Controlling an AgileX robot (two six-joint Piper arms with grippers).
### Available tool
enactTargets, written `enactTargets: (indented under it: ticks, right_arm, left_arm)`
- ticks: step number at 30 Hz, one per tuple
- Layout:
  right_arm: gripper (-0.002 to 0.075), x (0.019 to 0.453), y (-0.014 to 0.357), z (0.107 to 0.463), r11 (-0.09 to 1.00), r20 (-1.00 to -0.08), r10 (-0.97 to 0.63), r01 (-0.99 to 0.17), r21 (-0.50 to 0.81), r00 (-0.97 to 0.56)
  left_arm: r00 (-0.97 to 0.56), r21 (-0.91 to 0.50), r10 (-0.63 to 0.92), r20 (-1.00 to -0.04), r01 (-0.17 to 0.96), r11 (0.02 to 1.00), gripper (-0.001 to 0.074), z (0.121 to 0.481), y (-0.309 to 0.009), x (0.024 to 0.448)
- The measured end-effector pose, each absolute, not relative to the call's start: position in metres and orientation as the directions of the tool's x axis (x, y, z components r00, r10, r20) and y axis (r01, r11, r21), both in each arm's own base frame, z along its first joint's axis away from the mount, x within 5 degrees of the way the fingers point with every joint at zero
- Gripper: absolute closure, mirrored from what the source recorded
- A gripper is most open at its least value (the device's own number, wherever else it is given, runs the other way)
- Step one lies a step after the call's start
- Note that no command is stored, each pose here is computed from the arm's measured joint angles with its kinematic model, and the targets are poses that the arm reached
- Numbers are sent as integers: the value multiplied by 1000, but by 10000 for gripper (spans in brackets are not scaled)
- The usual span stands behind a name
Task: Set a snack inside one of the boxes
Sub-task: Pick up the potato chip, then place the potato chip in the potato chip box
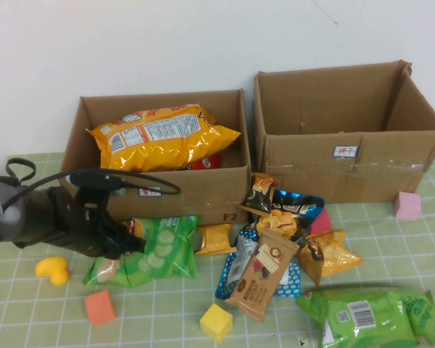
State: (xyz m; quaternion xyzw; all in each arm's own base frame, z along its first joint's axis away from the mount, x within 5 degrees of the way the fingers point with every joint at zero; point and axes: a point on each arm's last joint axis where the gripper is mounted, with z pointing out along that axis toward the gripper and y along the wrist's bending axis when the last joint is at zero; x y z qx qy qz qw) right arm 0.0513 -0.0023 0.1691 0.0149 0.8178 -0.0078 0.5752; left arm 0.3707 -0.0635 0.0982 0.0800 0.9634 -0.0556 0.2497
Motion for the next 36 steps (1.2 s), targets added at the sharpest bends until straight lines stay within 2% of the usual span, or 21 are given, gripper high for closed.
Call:
enactTargets:
  ticks: [1, 3, 6, 9, 14, 21, 27, 31, 36]
  right_arm:
    - [728, 51, -2, 169, 999, -941, 15, 33, 4, -338]
    - [728, 51, -2, 169, 999, -941, 15, 33, 4, -338]
    - [728, 51, -2, 169, 999, -941, 15, 33, 4, -338]
    - [728, 51, -2, 169, 999, -941, 15, 33, 4, -338]
    - [728, 51, -2, 169, 999, -941, 15, 33, 4, -338]
    - [728, 51, -2, 169, 999, -941, 15, 33, 4, -338]
    - [728, 51, -2, 169, 999, -941, 15, 33, 4, -338]
    - [728, 51, -2, 169, 999, -941, 15, 33, 4, -338]
    - [728, 51, -2, 169, 999, -941, 15, 33, 4, -338]
  left_arm:
    - [-864, -72, 123, -489, 180, 981, 564, 100, -64, 371]
    - [-869, -84, 121, -479, 183, 979, 617, 104, -65, 369]
    - [-876, -101, 127, -465, 195, 976, 619, 113, -66, 365]
    - [-892, -124, 166, -422, 238, 963, 668, 125, -69, 356]
    - [-869, -135, 267, -417, 349, 927, 712, 174, -70, 334]
    - [-727, -64, 291, -622, 417, 906, 720, 269, -66, 297]
    - [-522, -7, 224, -823, 402, 916, 720, 338, -60, 264]
    - [-447, -2, 173, -878, 364, 932, 720, 351, -59, 271]
    - [-430, 4, 153, -890, 329, 944, 721, 347, -64, 319]
